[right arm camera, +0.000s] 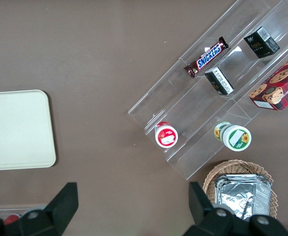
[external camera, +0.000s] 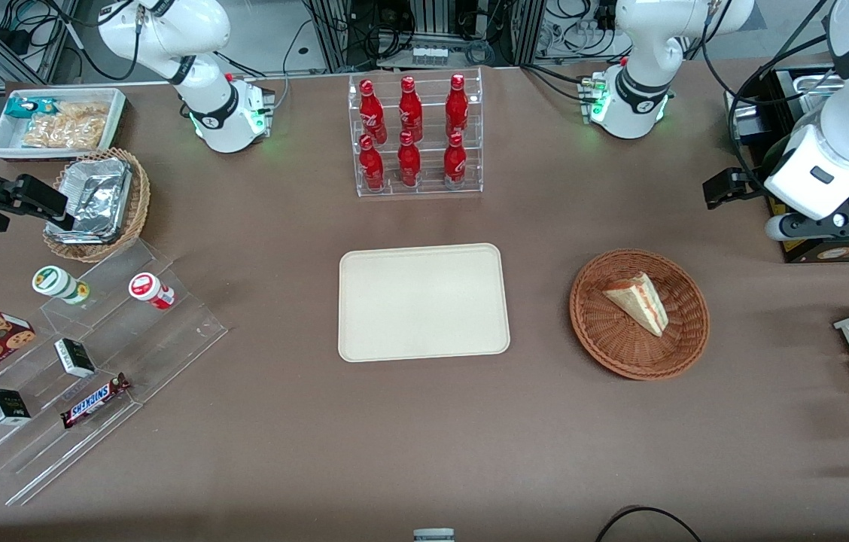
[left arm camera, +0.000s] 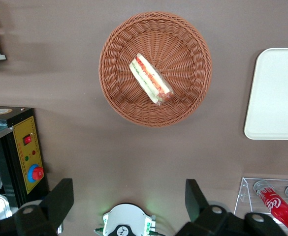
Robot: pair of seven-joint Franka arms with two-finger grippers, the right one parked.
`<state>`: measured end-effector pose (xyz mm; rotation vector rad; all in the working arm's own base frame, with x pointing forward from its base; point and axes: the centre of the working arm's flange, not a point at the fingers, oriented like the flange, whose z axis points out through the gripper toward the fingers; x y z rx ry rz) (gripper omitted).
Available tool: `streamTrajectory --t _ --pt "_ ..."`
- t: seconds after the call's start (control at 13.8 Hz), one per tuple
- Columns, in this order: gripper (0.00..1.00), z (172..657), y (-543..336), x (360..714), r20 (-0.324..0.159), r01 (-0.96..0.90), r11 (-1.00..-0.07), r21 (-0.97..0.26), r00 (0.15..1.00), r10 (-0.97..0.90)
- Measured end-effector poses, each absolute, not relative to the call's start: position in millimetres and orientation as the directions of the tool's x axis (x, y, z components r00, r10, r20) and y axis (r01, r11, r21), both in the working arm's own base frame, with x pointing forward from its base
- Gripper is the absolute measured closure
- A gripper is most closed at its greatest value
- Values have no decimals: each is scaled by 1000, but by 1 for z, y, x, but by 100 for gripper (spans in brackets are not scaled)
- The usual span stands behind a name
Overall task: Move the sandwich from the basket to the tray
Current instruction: 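Move the left gripper down over the wrapped sandwich in the wicker basket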
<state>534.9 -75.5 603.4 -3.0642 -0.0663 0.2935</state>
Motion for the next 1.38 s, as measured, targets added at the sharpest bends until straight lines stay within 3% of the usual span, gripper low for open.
streamTrajectory --t 0.65,1.09,1.38 --pt "0 593 -75 538 -210 36 -997 -69 977 50" --pt "0 523 -78 565 -330 26 -996 -82 943 52" --pt "0 483 -79 578 -385 20 -996 -86 921 52"
